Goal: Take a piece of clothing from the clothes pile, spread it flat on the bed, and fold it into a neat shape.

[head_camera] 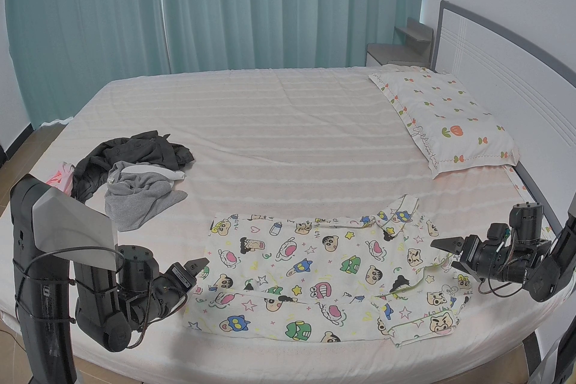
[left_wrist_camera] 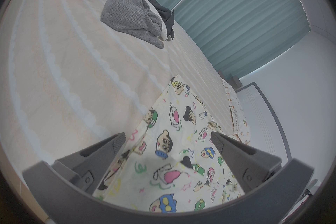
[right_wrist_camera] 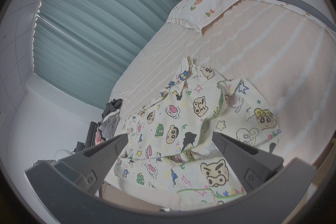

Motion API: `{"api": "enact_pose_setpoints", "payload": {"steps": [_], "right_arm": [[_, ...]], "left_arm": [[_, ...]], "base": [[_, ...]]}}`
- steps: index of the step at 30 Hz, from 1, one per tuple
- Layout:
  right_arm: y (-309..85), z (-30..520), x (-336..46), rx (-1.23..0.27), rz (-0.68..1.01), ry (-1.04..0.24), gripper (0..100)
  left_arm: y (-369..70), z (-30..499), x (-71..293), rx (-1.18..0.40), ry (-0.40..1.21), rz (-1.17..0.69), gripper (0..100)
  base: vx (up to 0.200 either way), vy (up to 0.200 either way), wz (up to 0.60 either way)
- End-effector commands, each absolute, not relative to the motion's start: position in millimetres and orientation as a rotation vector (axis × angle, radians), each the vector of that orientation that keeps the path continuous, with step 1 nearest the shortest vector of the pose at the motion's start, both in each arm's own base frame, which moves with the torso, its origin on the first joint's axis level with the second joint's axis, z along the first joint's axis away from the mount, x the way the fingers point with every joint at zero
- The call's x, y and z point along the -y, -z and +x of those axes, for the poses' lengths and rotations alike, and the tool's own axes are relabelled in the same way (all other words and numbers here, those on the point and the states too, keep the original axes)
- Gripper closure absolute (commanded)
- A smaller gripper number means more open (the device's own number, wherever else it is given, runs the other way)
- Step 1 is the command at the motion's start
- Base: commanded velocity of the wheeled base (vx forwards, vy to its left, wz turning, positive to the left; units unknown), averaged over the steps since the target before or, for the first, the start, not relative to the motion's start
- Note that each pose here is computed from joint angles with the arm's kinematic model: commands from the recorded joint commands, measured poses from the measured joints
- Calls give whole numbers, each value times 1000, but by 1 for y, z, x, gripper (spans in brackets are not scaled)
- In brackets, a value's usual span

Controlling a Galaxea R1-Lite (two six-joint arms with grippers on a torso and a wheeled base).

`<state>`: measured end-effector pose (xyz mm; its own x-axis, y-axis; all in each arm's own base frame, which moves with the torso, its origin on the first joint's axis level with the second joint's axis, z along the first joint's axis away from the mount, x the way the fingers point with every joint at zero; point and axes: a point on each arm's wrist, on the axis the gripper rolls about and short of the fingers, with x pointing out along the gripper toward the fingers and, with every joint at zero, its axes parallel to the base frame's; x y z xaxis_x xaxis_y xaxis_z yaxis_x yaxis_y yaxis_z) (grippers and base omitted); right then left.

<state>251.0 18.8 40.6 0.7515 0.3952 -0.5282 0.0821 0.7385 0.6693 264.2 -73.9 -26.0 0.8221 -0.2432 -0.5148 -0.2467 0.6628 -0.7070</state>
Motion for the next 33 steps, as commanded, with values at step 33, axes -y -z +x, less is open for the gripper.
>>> {"api": "enact_pose_setpoints", "payload": {"steps": [33], "right_arm": [[-37, 252, -21, -729, 726, -193, 0]], "left_arm": [[-16, 266, 77, -463, 64, -870, 0]], "base": [[0, -48, 0]]}}
